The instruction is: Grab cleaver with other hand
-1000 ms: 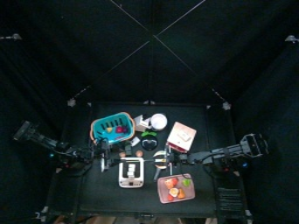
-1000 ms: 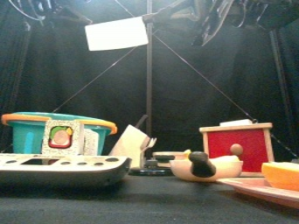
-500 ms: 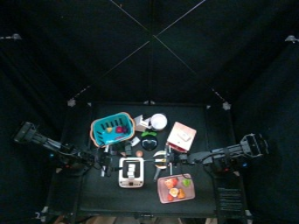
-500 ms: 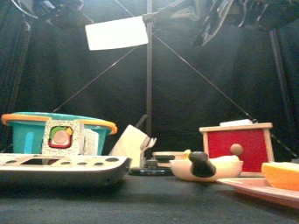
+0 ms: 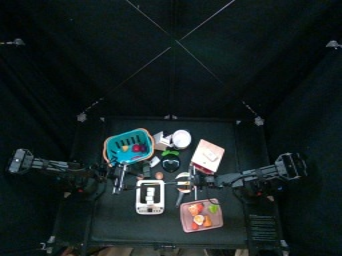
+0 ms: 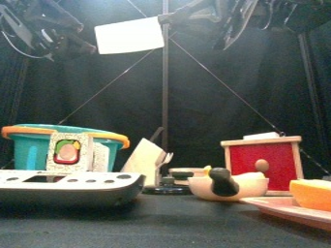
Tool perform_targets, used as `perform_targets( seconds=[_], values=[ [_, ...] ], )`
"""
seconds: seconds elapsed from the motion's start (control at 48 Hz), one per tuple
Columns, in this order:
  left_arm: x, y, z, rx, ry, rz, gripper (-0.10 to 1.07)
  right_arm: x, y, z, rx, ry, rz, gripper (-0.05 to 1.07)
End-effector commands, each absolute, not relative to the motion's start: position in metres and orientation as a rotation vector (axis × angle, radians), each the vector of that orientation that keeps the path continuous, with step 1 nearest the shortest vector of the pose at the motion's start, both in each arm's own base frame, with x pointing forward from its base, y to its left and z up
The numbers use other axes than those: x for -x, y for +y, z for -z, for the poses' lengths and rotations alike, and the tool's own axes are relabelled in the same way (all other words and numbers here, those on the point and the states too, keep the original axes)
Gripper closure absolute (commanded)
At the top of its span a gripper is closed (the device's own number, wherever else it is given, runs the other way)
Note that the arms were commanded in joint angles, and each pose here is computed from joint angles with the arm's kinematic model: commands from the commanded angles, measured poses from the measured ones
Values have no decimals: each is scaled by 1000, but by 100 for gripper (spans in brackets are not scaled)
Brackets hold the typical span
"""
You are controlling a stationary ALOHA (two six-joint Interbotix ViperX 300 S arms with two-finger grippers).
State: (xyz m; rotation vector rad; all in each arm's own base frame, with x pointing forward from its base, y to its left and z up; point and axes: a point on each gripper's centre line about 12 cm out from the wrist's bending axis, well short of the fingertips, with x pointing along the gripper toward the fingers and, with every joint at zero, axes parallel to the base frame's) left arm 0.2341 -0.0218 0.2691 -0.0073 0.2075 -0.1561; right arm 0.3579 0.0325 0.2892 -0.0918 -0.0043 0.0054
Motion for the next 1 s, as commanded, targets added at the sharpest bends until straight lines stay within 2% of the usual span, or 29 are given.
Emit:
perform_targets(
  seconds=[0.0,0.229,0.979],
  values=[
    [-236,-20,-272,-3,185,165,10,-356,32,-310,82,-71,1,60],
    [-238,-23,-273,-92,155,195,10,-357,31,-310,84,-71,4,60],
    [-241,-27,-275,-122,-120,180,11,-365,32,-314,101,-83,-2,60]
  ],
)
